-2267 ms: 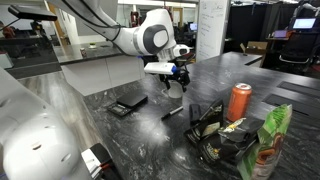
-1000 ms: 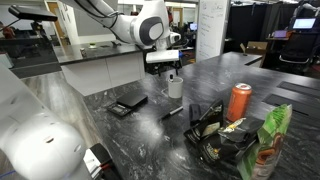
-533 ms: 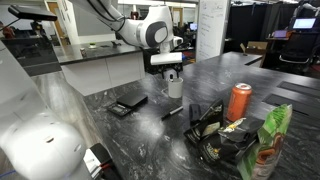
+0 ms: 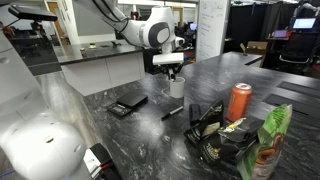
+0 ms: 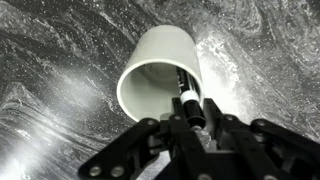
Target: Pick the markers in the cup and put them on the counter, then pick the cup and put it on the black object
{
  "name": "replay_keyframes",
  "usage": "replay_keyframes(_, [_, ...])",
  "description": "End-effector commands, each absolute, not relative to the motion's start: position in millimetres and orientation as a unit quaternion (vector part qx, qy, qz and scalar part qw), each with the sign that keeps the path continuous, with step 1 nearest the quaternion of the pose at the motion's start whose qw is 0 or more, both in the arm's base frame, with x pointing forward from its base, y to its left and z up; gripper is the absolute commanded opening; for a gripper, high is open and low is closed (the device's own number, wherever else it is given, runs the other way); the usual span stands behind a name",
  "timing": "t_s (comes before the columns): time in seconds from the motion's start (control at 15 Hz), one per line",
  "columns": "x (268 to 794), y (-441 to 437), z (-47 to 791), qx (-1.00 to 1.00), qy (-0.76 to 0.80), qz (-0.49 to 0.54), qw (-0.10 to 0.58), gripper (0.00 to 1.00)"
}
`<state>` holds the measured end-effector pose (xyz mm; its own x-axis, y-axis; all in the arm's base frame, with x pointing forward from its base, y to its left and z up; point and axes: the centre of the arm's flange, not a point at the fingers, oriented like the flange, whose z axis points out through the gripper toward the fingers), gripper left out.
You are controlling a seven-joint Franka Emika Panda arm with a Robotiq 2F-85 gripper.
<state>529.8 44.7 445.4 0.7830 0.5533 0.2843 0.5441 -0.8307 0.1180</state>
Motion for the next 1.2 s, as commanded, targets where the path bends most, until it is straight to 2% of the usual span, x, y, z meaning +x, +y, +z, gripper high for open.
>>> replay_keyframes(0.0, [541.9,41.3,443.2,0.942,0.296,0.155,0.009,0.0])
replay_keyframes(0.13, [538.0,42.5,450.8,0.942,0.294,0.162,0.014,0.04])
replay_keyframes(0.4, [523.9,47.6,471.6,0.942,0.286,0.175,0.03,0.04])
replay_keyframes(0.87, [462.1,42.7,541.6,0.931,0.231,0.269,0.083,0.04])
replay_keyframes(1.13, [439.1,34.5,549.8,0.953,0.147,0.227,0.137,0.04])
